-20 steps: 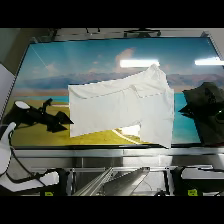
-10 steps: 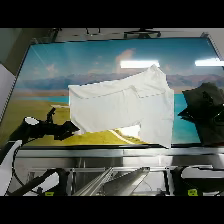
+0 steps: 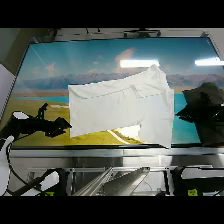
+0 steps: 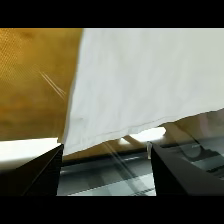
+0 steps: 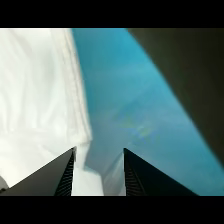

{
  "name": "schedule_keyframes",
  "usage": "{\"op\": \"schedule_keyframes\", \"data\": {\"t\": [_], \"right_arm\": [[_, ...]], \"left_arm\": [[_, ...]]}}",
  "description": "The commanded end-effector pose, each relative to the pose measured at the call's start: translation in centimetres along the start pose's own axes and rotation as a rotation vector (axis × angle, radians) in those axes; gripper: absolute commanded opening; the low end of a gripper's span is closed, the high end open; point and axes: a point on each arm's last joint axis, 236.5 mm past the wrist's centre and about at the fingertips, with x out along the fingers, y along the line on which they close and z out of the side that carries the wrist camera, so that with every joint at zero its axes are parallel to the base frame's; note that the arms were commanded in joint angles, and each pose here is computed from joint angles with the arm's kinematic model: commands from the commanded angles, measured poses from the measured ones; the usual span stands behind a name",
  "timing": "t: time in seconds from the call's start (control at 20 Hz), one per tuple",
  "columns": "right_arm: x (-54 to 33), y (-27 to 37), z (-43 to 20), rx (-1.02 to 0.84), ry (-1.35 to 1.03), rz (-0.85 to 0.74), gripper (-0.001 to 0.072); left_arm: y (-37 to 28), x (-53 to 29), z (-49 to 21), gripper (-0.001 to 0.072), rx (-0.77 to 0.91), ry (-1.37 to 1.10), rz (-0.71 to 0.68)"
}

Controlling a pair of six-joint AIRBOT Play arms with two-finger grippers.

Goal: Fold the shirts.

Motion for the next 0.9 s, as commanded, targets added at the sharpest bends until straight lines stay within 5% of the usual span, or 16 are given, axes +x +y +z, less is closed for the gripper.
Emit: {"op": "schedule_keyframes", "data": {"t": [0.0,0.6,0.65,0.75,0.8,0.85], "right_arm": [[2.5,0.3,-1.5,-0.02,0.097,-0.002,0.0361],[4.6,3.0,-1.9,-0.071,0.13,0.02,0.036],[4.6,3.0,-1.8,-0.071,0.127,0.019,0.0357],[4.6,2.9,-1.7,-0.072,0.12,0.015,0.0193],[4.6,2.9,-1.6,-0.072,0.118,0.015,0.0145],[4.5,3.0,-1.5,-0.074,0.116,0.016,0.0073]], "left_arm": [[0.4,-1.2,1.5,0.0585,-0.019,-0.057,-0.004],[0.8,6.7,0.7,0.0581,0.009,0.113,0.045],[0.4,6.8,0.6,0.0466,0.009,0.116,0.037],[-1.1,6.8,0.4,0.0128,0.019,0.12,-0.021],[-2.2,6.7,0.3,0.0026,0.034,0.127,-0.07],[-3.4,6.5,0.1,0.0026,0.053,0.131,-0.125]]}}
